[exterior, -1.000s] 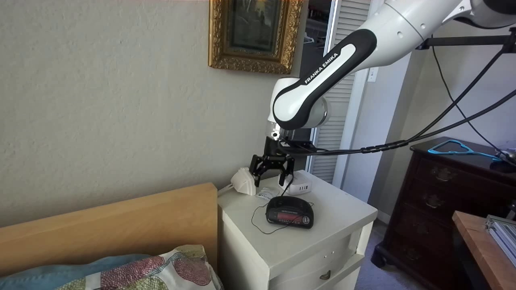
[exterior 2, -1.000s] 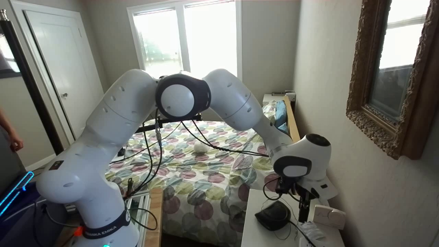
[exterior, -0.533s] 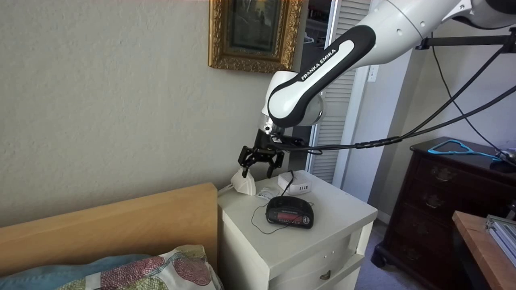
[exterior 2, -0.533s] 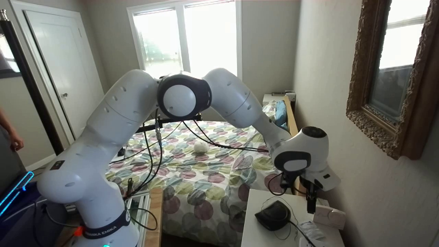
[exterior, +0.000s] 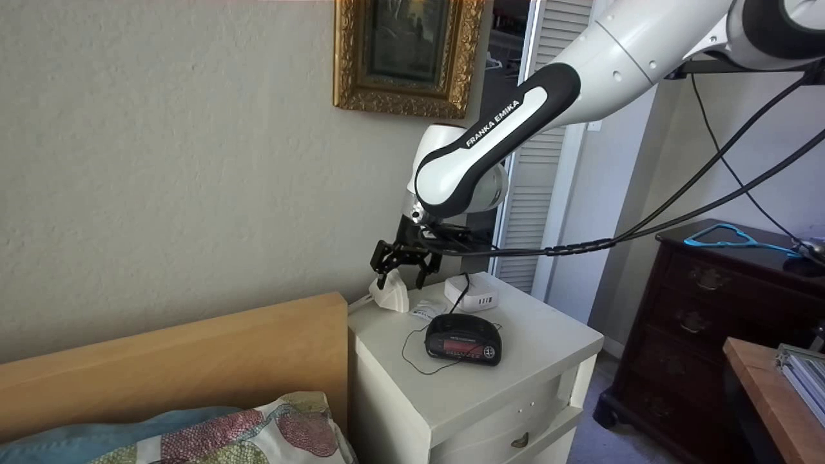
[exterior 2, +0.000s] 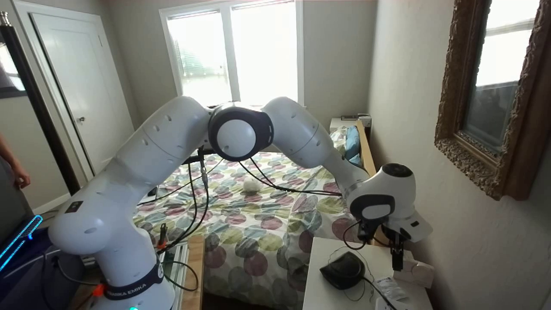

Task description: Move the white object to the left

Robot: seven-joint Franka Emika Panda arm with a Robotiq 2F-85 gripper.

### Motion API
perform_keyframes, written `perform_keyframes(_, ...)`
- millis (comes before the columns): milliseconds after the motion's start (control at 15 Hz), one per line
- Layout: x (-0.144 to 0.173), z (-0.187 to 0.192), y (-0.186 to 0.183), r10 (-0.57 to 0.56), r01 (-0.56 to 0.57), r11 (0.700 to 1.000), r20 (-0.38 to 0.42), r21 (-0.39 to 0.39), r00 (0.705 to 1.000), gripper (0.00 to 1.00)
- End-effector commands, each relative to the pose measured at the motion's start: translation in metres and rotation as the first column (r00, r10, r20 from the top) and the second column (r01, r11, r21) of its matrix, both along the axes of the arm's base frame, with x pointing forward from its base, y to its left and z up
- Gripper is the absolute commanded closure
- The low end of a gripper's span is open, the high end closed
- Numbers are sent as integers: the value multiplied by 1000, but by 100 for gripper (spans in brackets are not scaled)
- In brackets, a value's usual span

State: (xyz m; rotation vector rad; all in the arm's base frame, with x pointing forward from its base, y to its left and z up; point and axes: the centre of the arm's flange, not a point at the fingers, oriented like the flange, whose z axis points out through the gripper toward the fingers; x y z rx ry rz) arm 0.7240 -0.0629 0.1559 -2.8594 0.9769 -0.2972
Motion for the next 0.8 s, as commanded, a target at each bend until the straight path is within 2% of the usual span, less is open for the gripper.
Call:
perform_keyframes(0, 23, -9, -6, -20, 20, 999, 17, -40, 1000, 0)
perform_keyframes(200, 26, -7, -8, -21, 22, 999, 20, -47, 1000, 0)
perform_keyframes(267, 26, -6, -8, -18, 19, 999, 19, -47, 1000, 25)
perform_keyframes(400, 23, -7, -5, -3, 3, 999, 0, -34, 1000, 34)
perform_keyframes(733, 17, -8, -2, 16, -16, 1000, -19, -24, 1000, 70)
